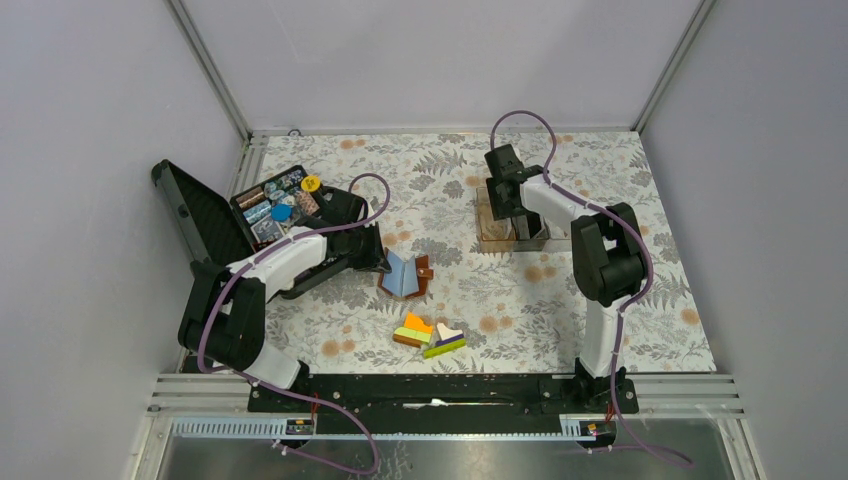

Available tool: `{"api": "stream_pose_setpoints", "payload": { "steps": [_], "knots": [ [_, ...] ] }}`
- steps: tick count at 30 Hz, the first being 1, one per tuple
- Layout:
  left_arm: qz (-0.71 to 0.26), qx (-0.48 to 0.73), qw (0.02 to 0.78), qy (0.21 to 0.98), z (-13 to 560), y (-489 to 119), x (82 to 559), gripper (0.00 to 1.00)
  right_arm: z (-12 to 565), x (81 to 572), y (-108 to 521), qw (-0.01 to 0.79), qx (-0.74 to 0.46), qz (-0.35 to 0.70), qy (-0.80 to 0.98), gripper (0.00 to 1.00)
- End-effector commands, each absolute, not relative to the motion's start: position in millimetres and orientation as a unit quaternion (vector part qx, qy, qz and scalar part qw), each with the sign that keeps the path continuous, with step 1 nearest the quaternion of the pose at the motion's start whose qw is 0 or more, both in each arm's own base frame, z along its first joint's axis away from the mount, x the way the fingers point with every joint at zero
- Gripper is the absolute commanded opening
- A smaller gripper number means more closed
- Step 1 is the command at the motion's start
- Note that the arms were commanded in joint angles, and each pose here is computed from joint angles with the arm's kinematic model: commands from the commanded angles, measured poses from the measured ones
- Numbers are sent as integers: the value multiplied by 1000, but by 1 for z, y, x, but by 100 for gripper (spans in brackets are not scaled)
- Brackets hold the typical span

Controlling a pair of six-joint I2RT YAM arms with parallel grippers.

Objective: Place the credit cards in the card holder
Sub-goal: Pick up the credit card from the storage box.

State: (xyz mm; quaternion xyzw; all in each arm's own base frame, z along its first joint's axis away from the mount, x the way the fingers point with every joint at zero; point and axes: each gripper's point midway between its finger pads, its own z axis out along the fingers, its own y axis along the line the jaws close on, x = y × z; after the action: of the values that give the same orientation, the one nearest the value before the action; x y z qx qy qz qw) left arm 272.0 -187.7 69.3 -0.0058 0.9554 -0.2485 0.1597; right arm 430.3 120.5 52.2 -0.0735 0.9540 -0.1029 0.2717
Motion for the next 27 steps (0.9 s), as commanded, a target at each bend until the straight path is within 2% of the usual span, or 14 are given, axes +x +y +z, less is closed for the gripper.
{"api": "stream_pose_setpoints", "payload": {
  "steps": [1, 10, 17, 27],
  "knots": [
    [-267, 6, 184, 946, 85, -195, 286, 0, 85, 441, 119, 306, -68, -115, 943, 61],
    [-268, 7, 183, 946, 85, -195, 286, 0, 89, 440, 121, 308, -66, -109, 943, 55],
    [-268, 7, 181, 946, 84, -195, 286, 0, 92, 439, 123, 309, -66, -103, 943, 47],
    [-271, 7, 179, 946, 84, -196, 285, 0, 98, 437, 128, 313, -71, -102, 941, 42]
  ]
}}
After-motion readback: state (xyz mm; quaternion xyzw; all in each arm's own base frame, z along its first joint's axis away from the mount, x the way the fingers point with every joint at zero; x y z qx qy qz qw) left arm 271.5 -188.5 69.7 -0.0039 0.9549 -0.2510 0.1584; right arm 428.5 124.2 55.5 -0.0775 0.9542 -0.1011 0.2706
